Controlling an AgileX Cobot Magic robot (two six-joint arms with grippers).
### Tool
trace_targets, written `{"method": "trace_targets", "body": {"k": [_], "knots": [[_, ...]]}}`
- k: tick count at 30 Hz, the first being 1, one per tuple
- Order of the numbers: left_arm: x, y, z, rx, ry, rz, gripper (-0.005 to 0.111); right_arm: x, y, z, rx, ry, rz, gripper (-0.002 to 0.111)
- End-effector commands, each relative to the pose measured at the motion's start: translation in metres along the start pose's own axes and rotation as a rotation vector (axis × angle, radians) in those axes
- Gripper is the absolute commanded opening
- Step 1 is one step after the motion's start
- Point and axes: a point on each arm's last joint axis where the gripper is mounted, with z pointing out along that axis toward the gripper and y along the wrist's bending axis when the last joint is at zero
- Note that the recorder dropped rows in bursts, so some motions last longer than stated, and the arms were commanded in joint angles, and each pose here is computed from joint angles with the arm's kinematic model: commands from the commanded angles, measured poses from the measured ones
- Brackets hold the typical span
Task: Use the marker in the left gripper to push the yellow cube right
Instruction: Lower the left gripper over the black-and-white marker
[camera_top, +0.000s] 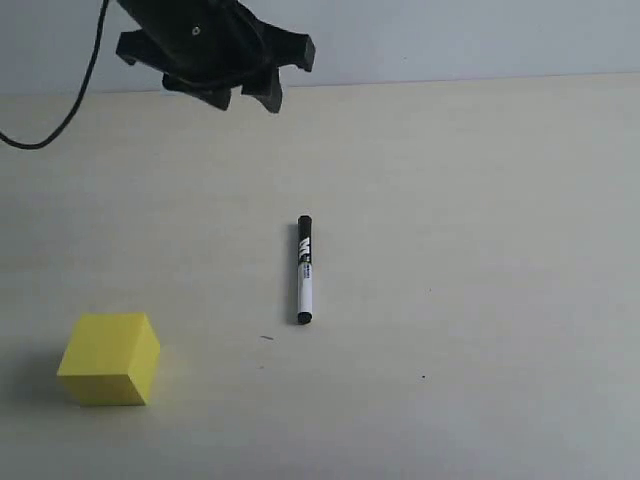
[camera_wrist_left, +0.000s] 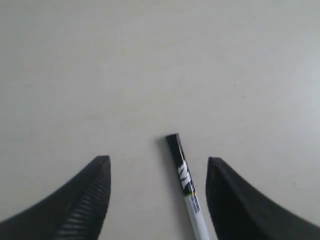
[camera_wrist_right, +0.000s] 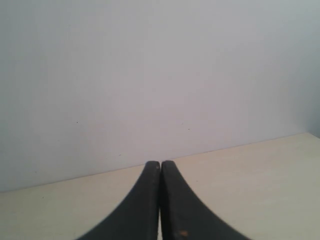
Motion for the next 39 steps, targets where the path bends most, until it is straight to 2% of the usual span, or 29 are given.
{"method": "trace_targets", "body": {"k": [1,8,14,21,39], "knots": [[0.002,-0.020,0.025,-0.022,0.129,-0.017,0.058,0.001,-0.001,0.000,0.005,-0.002,0.001,0.000],[0.010,-0.038,0.064,-0.044,0.239,-0.023,0.058,0.001,-0.001,0.000,0.005,-0.002,0.001,0.000],[0.023,-0.041,0.091,-0.030,0.335,-0.084,0.058,0.001,-0.001,0.000,0.005,-0.002,0.001,0.000],[0.040,-0.038,0.118,-0.059,0.450,-0.089,0.058,0.001,-0.001,0.000,0.005,-0.002,0.001,0.000],[0.052,-0.039,0.140,-0.051,0.524,-0.118,0.058,0.001,-0.001,0.000,0.005,-0.002,0.001,0.000]]}}
